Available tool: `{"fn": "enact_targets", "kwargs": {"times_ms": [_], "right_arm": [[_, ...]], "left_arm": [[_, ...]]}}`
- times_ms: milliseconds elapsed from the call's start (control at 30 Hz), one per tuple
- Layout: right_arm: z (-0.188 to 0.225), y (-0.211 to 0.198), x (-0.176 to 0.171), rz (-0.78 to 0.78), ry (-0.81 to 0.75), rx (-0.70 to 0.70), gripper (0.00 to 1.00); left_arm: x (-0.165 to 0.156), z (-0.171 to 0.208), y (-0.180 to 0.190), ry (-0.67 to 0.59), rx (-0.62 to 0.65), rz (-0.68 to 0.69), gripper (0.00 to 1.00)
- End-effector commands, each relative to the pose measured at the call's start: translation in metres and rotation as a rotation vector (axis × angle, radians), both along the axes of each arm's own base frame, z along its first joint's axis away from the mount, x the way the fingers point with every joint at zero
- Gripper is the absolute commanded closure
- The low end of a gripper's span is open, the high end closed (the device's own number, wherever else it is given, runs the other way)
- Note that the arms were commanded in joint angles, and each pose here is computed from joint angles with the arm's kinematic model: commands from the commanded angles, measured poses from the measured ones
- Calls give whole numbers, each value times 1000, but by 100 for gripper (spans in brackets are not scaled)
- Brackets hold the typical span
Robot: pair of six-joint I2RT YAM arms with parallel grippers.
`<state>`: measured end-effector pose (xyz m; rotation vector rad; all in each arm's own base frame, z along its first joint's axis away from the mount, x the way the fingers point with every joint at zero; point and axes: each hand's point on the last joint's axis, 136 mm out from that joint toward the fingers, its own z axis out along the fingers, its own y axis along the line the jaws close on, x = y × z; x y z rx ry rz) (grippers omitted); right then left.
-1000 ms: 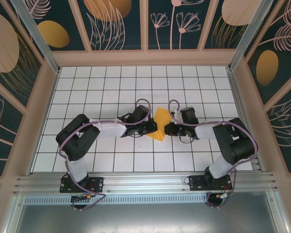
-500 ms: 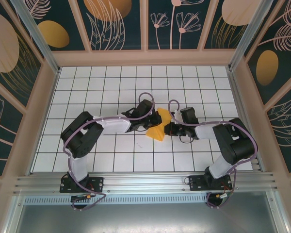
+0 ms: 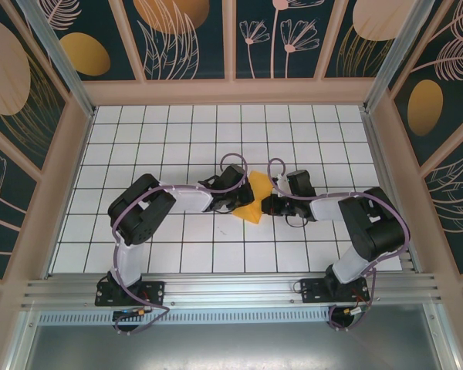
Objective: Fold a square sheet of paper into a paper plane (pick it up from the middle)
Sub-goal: Fold the triangle a second time at the center of the table.
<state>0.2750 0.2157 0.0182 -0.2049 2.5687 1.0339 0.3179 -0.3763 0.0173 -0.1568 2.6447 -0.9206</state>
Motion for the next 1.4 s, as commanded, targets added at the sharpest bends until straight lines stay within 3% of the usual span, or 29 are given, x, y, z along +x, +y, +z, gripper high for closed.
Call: {"fn": "enact_targets", "kwargs": {"times_ms": [0,400,1000,1367], "right_arm": [[-11,0,-1,11,12,-40,91],[-11,-1,0,9,8,-50,91],[-12,-1,0,8,10,-56,90],[-12,-2,0,5,10,-63,90]], "left_arm": [[-6,-20,9,24,51,13,92],[16,38,6,-119,8,41,88],[2,-32,23,6,123,56,89],[19,20,19,-94,105,61,86]]}}
